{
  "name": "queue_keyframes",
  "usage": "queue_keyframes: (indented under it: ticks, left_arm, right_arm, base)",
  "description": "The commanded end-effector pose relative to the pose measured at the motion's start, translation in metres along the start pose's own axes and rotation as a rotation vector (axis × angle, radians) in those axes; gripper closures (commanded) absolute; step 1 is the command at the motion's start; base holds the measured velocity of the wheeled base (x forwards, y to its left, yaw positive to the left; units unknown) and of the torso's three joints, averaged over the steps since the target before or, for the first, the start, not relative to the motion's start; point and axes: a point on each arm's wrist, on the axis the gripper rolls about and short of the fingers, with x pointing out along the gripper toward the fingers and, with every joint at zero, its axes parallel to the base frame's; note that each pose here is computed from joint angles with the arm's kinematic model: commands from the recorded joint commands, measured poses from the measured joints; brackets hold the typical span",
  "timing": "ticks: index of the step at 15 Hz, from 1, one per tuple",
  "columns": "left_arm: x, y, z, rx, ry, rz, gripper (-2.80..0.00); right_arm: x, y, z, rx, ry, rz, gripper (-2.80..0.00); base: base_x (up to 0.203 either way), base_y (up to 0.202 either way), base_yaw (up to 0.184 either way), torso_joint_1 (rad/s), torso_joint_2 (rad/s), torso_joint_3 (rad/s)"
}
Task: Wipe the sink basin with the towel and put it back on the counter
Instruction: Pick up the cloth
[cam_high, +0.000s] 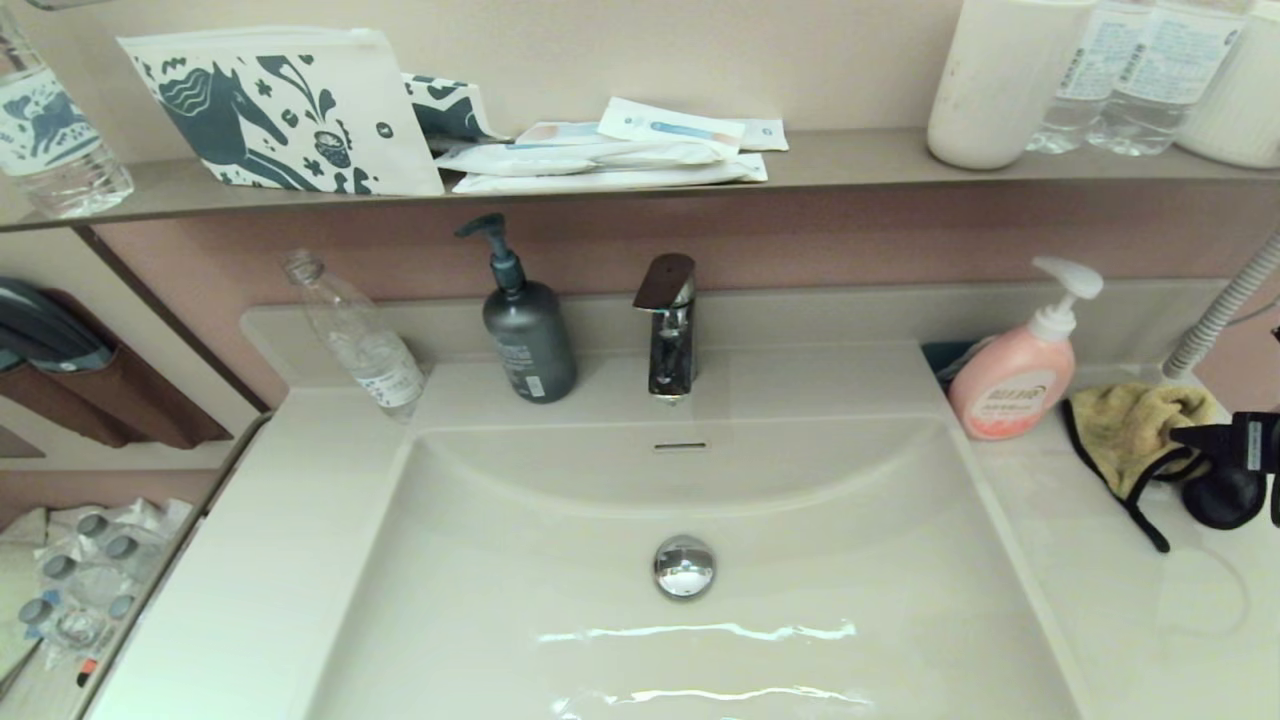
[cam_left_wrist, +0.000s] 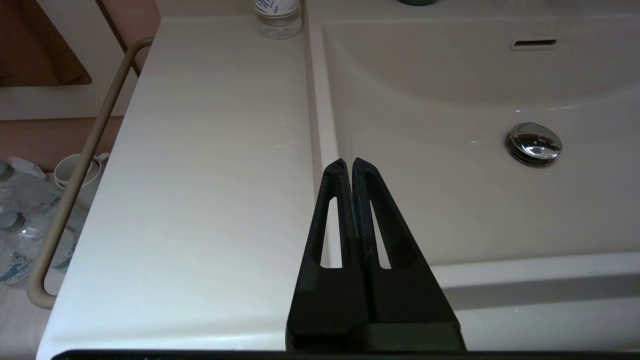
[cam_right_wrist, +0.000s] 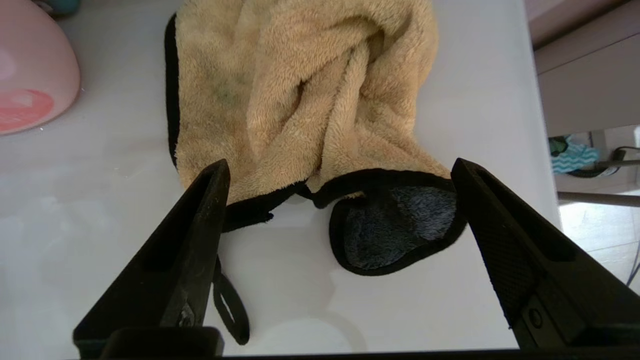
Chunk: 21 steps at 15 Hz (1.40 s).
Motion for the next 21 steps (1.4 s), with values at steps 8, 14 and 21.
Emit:
queue_keyframes:
  ticks: [8, 14, 21]
  left_arm:
    - [0.0, 0.0, 0.0, 0.0, 0.001, 0.0, 0.0]
    - [0.0, 0.0, 0.0, 0.0, 0.001, 0.0, 0.0]
    - [0.0, 0.0, 0.0, 0.0, 0.001, 0.0, 0.0]
  right_arm:
    - [0.041, -0.004, -0.006, -0.032, 0.021, 0.017, -2.8]
    - [0.061, 0.007, -0.004, -0.068, -0.058, 0.023, -2.8]
    - [0.075, 0.015, -0.005, -0.09, -0.09, 0.004, -2.8]
  base:
    - [0.0, 0.0, 0.0, 0.0, 0.0, 0.0]
    - [0.0, 0.0, 0.0, 0.0, 0.0, 0.0]
    - [0.0, 0.0, 0.0, 0.0, 0.0, 0.0]
